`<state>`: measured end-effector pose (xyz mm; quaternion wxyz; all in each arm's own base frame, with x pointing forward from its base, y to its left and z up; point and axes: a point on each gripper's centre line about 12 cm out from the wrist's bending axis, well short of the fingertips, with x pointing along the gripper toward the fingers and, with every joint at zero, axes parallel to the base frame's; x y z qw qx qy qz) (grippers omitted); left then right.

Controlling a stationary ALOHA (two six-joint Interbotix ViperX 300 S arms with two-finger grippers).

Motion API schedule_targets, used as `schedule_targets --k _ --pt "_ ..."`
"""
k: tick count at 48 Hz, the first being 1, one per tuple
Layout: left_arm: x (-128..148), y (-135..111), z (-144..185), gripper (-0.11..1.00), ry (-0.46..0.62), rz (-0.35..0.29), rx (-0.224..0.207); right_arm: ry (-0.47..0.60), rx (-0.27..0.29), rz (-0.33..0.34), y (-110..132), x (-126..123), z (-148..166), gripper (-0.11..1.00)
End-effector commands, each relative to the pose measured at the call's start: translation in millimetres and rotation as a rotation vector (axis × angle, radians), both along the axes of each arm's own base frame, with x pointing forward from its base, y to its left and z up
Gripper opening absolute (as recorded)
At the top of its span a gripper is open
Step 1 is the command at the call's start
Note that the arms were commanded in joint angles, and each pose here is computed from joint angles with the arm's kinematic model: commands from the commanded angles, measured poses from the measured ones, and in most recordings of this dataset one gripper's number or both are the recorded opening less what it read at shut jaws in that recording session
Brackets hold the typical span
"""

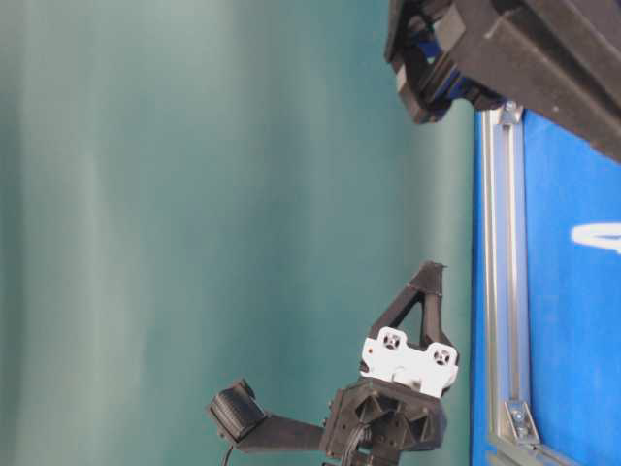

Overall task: Insert the wire through the string loop located in the center.
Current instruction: 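Open the right gripper and move it over the black USB cable end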

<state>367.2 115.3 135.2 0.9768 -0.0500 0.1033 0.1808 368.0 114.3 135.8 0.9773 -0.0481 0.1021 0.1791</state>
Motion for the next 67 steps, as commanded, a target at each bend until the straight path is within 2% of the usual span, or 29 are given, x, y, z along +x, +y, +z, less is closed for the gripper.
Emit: schedule_targets --k 1,6,19,25,35,46,50,53,63,65,67 --pt "3 -3 19 0.0 -0.041 -0.025 0.025 -0.076 0.024 0.005 3 4 27 0.0" --pt "3 -4 17 0.0 -0.027 -0.027 0.023 -0.083 0.027 0.012 6 1 32 -0.04" --pt "2 -4 16 0.0 -0.02 -0.026 0.019 -0.057 0.026 0.004 5 3 31 -0.04" --pt "2 -4 16 0.0 -0.02 -0.026 0.019 -0.005 0.046 -0.03 2 5 28 -0.04" --pt "2 -4 17 0.0 -0.023 -0.026 0.019 0.086 0.05 -0.05 2 7 22 -0.04" --pt "3 -4 17 0.0 -0.025 -0.027 0.02 0.103 0.058 -0.055 3 9 23 -0.01" --pt "2 -4 17 0.0 -0.023 -0.026 0.019 0.106 0.057 -0.055 3 9 22 0.1" --pt "2 -4 16 0.0 -0.022 -0.027 0.019 0.108 0.058 -0.055 3 9 22 0.23" --pt "2 -4 17 0.0 -0.023 -0.026 0.019 0.134 0.055 -0.066 2 10 20 0.83" --pt "2 -4 17 0.0 -0.023 -0.026 0.019 0.137 0.054 -0.066 2 10 20 0.9" --pt "2 -4 17 0.0 -0.023 -0.026 0.019 0.138 0.053 -0.065 3 10 20 0.89"
